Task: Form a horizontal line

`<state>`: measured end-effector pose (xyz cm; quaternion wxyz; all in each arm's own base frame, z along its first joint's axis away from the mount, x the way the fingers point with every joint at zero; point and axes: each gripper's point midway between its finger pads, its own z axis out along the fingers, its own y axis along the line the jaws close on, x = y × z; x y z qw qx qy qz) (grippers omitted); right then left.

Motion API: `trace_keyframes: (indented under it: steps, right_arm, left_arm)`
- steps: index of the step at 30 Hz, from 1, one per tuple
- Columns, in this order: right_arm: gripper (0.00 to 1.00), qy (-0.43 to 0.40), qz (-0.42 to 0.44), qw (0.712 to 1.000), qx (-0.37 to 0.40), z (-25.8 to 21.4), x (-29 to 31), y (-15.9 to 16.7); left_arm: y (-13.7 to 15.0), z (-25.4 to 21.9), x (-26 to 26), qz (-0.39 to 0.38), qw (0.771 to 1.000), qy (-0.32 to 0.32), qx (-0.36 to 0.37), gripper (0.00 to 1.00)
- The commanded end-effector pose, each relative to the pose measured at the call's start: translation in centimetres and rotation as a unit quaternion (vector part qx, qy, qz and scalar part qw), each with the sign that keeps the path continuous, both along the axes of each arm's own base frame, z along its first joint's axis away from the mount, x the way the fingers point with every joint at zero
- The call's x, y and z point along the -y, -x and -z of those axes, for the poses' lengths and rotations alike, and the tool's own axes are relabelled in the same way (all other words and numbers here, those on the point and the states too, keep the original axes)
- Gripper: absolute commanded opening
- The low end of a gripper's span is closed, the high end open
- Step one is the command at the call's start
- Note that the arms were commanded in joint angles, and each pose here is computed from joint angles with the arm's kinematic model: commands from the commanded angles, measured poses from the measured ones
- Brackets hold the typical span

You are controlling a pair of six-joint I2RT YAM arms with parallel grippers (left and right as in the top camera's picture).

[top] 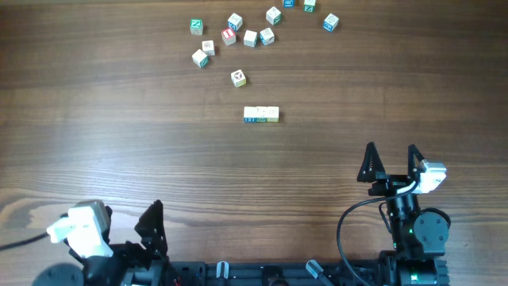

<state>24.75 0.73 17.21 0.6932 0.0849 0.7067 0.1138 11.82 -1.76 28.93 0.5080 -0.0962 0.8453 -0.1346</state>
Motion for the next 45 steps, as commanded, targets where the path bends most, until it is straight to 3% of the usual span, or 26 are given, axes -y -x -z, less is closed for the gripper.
trace_keyframes:
  steps: [1, 9, 18, 23, 33, 38, 45]
  right_arm:
    - [1.0, 0.008, -0.004, 1.0, 0.009, -0.4, -0.1, 0.1]
    - [1.0, 0.009, -0.004, 1.0, 0.009, -0.4, -0.1, 0.1]
    - [1.0, 0.008, -0.004, 1.0, 0.009, -0.4, -0.1, 0.1]
    - [1.0, 0.009, -0.004, 1.0, 0.009, -0.4, -0.1, 0.1]
    - [1.0, 0.009, -0.004, 1.0, 0.009, -0.4, -0.1, 0.1]
    - [1.0, 0.009, -0.004, 1.0, 0.009, -0.4, -0.1, 0.1]
    - [1.0, 0.009, -0.004, 1.0, 0.009, -0.4, -0.1, 0.1]
  left_arm:
    - [-1.0, 2.0, 0.5, 0.013, 0.999, 0.006, 0.043, 1.0]
    - [-6.0, 5.3, 3.2, 0.093, 0.984, -0.041, 0.149, 1.0]
    - [-10.6, 11.4, 3.9, 0.098, 0.978, -0.061, 0.173, 1.0]
    - [-11.1, 14.2, 3.9, 0.098, 0.982, -0.062, 0.152, 1.0]
    - [-11.3, 13.8, 3.5, 0.093, 0.978, -0.09, 0.165, 1.0]
    - [-12.2, 12.1, 3.4, 0.079, 0.966, -0.088, 0.23, 1.0]
    - [-12.3, 13.2, 3.2, 0.075, 0.97, -0.089, 0.214, 1.0]
